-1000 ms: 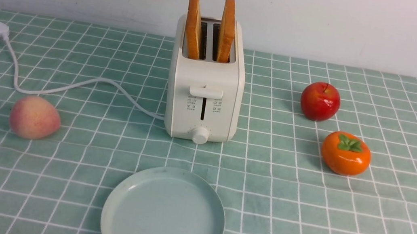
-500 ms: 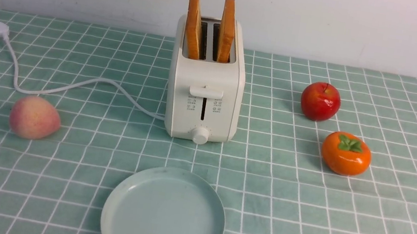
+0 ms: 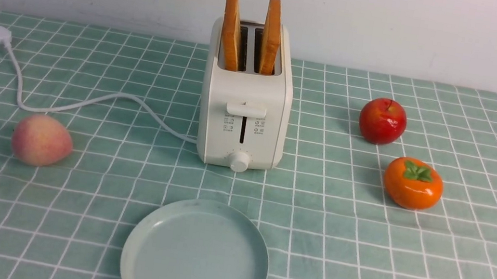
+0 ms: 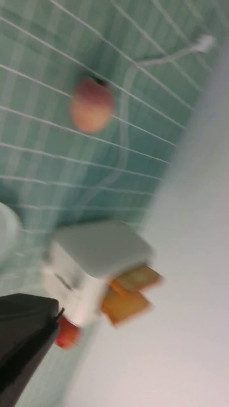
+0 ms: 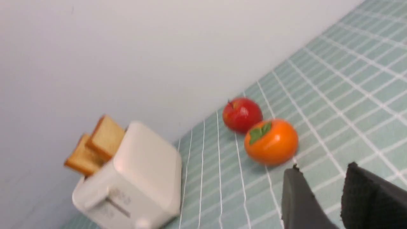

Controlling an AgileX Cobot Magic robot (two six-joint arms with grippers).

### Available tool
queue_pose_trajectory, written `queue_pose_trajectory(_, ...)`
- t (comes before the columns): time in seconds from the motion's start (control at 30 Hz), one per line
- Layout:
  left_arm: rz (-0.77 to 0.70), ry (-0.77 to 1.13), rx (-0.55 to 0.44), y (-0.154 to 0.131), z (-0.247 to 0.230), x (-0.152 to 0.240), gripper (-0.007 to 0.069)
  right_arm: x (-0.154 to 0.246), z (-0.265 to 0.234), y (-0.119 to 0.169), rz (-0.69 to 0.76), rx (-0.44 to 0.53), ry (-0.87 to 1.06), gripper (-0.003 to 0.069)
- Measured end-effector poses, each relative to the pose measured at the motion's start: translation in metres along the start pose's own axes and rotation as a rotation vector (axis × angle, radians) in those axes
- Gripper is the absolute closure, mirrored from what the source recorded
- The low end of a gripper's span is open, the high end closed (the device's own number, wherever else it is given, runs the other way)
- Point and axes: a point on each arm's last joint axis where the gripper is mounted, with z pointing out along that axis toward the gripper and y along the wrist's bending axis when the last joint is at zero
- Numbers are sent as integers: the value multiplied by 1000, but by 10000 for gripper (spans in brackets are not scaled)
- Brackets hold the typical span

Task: Take toasted bread from bread machine on blue coffee table place on plate.
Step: 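Reach for a toast slice standing in the toaster with the left gripper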

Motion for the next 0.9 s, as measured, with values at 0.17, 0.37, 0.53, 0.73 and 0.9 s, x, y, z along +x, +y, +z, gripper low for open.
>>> queue_pose_trajectory(0.17,67,456,-103,-12,67,-17,639,-21,-11,38,-124,10,322,620)
queue_pose_trajectory(0.37,193,629,-2,-44,139,-25,639,-35,0,59,-238,109,732,676)
queue_pose_trajectory(0.53,331,642,48,-83,186,-30,639,-33,16,57,-334,132,913,676)
queue_pose_trajectory(0.73,368,531,109,-122,257,-59,638,-34,14,57,-397,101,909,674)
queue_pose_trajectory(0.9,366,443,144,-135,306,-69,513,-34,12,58,-402,93,897,670)
